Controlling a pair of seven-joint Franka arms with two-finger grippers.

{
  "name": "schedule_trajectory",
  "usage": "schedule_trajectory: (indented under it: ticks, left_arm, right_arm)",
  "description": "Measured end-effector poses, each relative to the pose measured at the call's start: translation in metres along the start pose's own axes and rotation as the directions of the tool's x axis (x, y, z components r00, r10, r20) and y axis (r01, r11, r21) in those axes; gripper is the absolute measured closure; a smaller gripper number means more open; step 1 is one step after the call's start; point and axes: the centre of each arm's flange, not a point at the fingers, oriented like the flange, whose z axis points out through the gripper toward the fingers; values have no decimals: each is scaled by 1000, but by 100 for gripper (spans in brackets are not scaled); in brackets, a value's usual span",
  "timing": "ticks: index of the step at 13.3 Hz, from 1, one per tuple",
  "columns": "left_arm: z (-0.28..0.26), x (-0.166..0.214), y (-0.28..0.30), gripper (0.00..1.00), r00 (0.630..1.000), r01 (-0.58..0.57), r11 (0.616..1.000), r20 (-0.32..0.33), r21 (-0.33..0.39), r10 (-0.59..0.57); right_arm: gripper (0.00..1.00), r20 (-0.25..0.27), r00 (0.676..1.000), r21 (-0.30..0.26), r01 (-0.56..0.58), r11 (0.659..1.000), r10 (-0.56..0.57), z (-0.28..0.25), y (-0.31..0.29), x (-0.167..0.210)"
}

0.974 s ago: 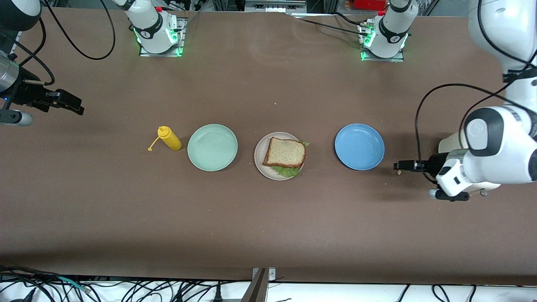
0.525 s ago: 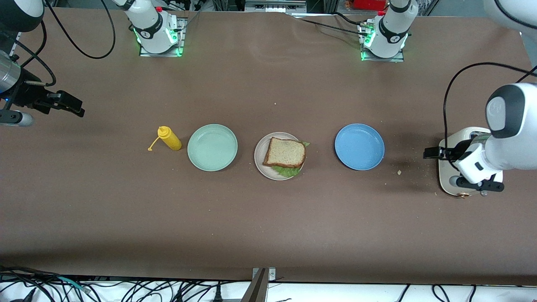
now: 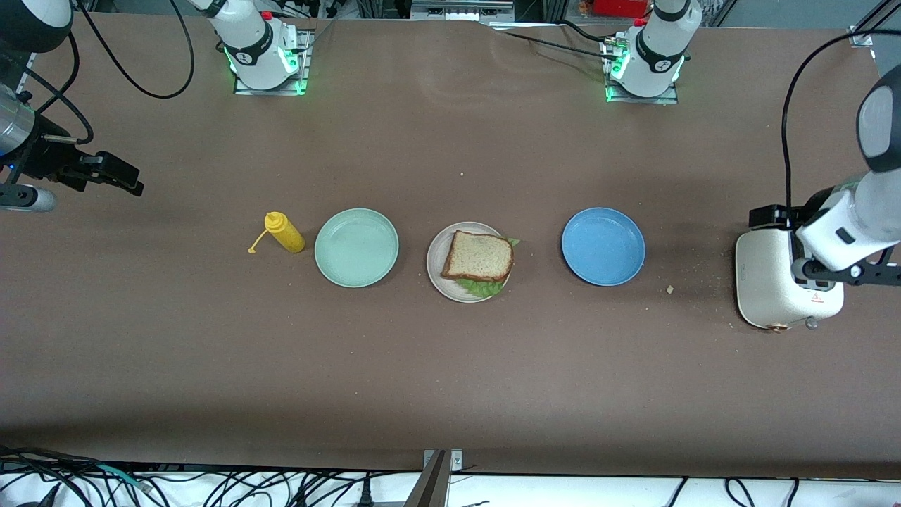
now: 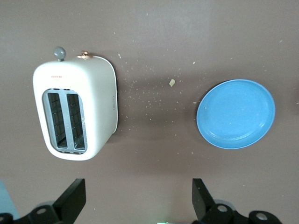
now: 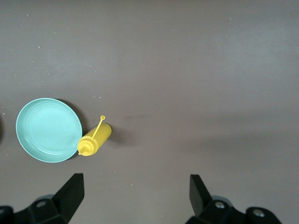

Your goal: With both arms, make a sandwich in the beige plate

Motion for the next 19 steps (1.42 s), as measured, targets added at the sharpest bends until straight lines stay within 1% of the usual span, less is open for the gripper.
schedule_trajectory:
  ticks: [2, 4, 6, 7, 9, 11, 14, 19]
  left_arm:
    - [-28, -26, -4, 0, 999, 5, 1000, -32, -16, -6]
    - [-45, -51, -8, 0, 999, 6, 999, -43, -33, -8]
    - [-55, -65, -8, 0, 998, 3, 999, -60, -36, -6]
    - [-56, -68, -7, 0, 998, 1, 999, -70, -35, -4]
    - [-47, -65, -5, 0, 993, -3, 999, -115, -36, -1]
    - [-32, -60, -3, 0, 991, -5, 997, -135, -74, -5]
    - [-29, -58, -8, 0, 986, 5, 993, -162, -119, -24]
    - [-39, -65, -11, 0, 981, 9, 992, -191, -123, -32]
  right_arm:
    - [0, -1, 1000, 0, 0, 1000, 0, 0, 0, 0]
    - [0, -1, 1000, 0, 0, 1000, 0, -1, 0, -1]
    - [0, -2, 1000, 0, 0, 1000, 0, -1, 0, -1]
    - [0, -1, 1000, 0, 0, 1000, 0, -1, 0, -1]
    - [0, 0, 1000, 0, 3, 1000, -3, -1, 0, -1]
    - [0, 0, 1000, 0, 12, 1000, -12, -1, 0, -1]
    - [0, -5, 1000, 0, 15, 1000, -15, -1, 0, -1]
    - [0, -6, 1000, 0, 17, 1000, -17, -1, 0, 0]
